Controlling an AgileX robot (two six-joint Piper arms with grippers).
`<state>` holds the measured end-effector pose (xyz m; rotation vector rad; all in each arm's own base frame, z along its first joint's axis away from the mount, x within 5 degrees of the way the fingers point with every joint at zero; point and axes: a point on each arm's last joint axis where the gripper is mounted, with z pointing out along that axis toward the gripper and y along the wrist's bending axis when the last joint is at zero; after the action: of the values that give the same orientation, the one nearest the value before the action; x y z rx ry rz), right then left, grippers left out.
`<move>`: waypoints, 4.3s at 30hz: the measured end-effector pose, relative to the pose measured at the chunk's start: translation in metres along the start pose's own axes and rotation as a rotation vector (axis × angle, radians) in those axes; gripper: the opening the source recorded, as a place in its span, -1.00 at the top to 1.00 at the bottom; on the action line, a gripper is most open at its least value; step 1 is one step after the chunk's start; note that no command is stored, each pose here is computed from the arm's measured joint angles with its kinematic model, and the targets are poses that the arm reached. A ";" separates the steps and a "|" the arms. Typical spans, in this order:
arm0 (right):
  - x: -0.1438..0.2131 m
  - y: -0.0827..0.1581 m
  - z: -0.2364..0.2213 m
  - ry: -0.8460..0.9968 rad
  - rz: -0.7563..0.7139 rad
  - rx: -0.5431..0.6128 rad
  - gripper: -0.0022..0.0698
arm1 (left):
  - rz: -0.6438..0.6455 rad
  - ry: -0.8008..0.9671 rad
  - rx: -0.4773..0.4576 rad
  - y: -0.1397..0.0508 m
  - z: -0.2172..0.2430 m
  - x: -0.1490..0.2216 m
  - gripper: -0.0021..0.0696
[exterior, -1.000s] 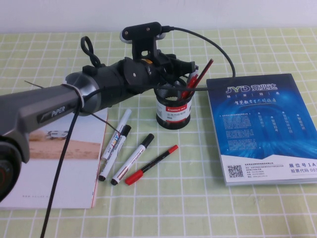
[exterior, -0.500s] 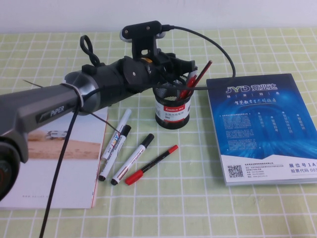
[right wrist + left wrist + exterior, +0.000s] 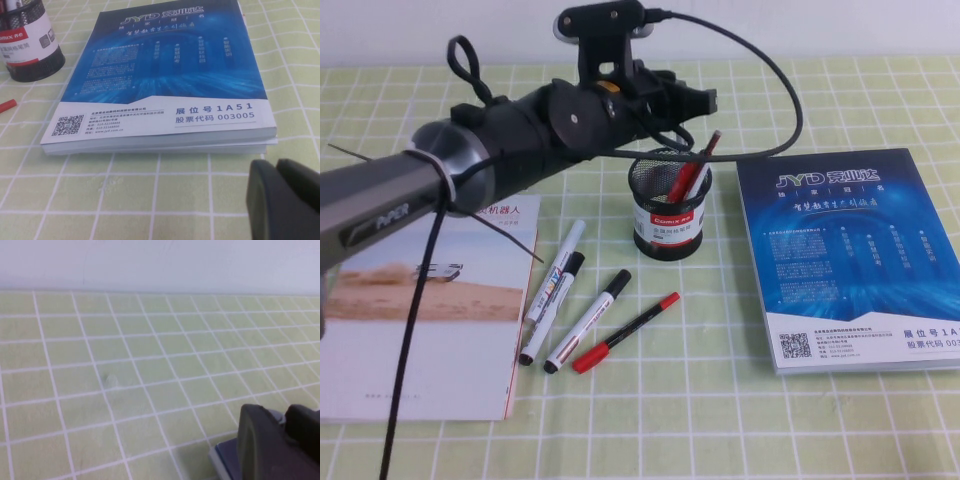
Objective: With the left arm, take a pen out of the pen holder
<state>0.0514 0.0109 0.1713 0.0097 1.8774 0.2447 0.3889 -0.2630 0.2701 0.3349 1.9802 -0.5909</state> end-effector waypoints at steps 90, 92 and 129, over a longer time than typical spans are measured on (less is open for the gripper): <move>0.000 0.000 0.000 0.000 0.000 0.000 0.98 | 0.264 0.792 -0.138 0.052 -0.003 0.053 0.80; 0.000 0.000 0.000 0.000 0.000 0.000 0.98 | 0.269 0.800 -0.136 0.053 -0.001 0.056 0.80; 0.000 0.000 0.000 0.000 0.000 0.000 0.98 | 0.220 0.459 -0.146 0.024 -0.226 0.033 0.94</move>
<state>0.0514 0.0109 0.1713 0.0097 1.8774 0.2447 0.2153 -0.1212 0.3204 0.6319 2.3668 -0.2379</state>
